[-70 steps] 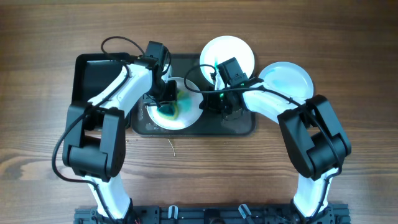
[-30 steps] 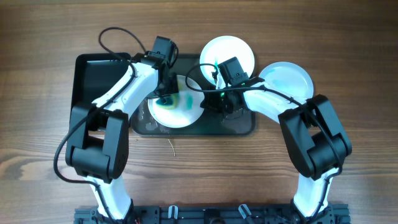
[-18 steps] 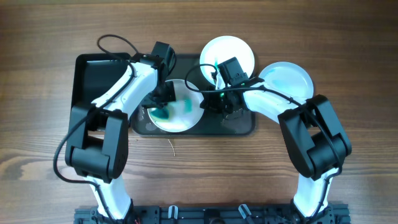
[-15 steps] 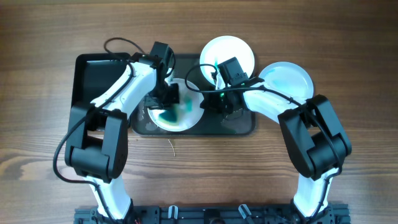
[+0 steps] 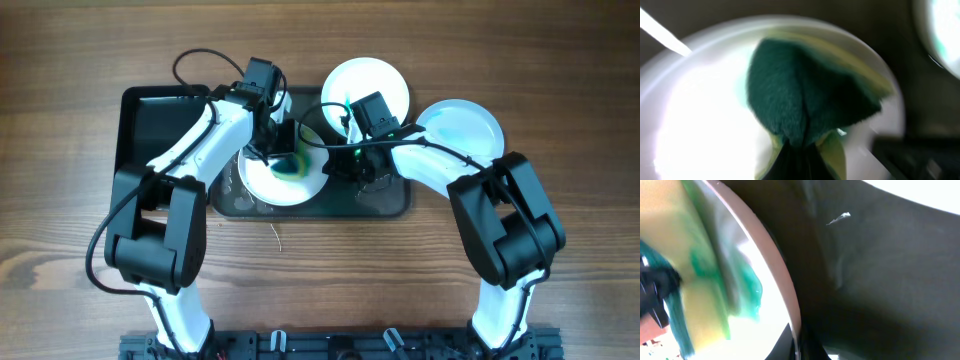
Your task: Clean dirty plates on tray and stack at the side
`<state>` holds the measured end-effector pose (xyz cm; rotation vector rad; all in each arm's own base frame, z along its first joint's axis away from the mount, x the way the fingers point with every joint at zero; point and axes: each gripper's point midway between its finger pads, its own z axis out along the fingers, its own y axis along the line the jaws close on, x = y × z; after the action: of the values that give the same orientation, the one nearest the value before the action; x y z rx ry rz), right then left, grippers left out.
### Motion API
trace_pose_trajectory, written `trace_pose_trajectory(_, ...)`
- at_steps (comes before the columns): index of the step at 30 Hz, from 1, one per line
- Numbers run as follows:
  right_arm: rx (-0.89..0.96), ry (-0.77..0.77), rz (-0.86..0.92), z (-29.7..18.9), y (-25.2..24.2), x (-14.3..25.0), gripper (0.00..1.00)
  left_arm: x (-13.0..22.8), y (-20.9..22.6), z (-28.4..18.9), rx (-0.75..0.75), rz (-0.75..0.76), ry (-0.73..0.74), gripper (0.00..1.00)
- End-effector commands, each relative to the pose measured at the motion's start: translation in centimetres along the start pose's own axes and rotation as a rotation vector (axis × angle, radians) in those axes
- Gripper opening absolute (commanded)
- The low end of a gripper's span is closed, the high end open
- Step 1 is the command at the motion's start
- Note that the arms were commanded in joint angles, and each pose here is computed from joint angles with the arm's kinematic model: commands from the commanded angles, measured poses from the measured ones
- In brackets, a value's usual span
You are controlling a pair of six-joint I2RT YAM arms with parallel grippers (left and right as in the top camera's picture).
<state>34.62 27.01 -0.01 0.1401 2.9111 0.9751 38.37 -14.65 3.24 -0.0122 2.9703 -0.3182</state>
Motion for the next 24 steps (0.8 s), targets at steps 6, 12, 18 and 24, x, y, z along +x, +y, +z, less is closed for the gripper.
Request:
trace_pose_trajectory(6,0.061,-0.004,0.028,0.4,-1.8,0.2,0.04,-2.6,8.4,-3.6,-0.461,-0.197,-0.176,0.04)
trace_pose_trajectory(12,0.070,0.001,0.034,0.3,-2.0,0.4,0.04,-2.0,9.3,-6.4,-0.461,-0.283,-0.097,0.04)
trace_pose_trajectory(18,0.177,-0.071,0.027,-2.2,-2.5,-0.1,0.04,-2.1,9.4,-7.5,-0.405,-0.311,-0.061,0.04)
trace_pose_trajectory(24,0.307,-0.180,-0.077,-6.2,-1.6,-0.2,0.04,-2.1,9.0,-7.4,-0.381,-0.292,-0.052,0.04)
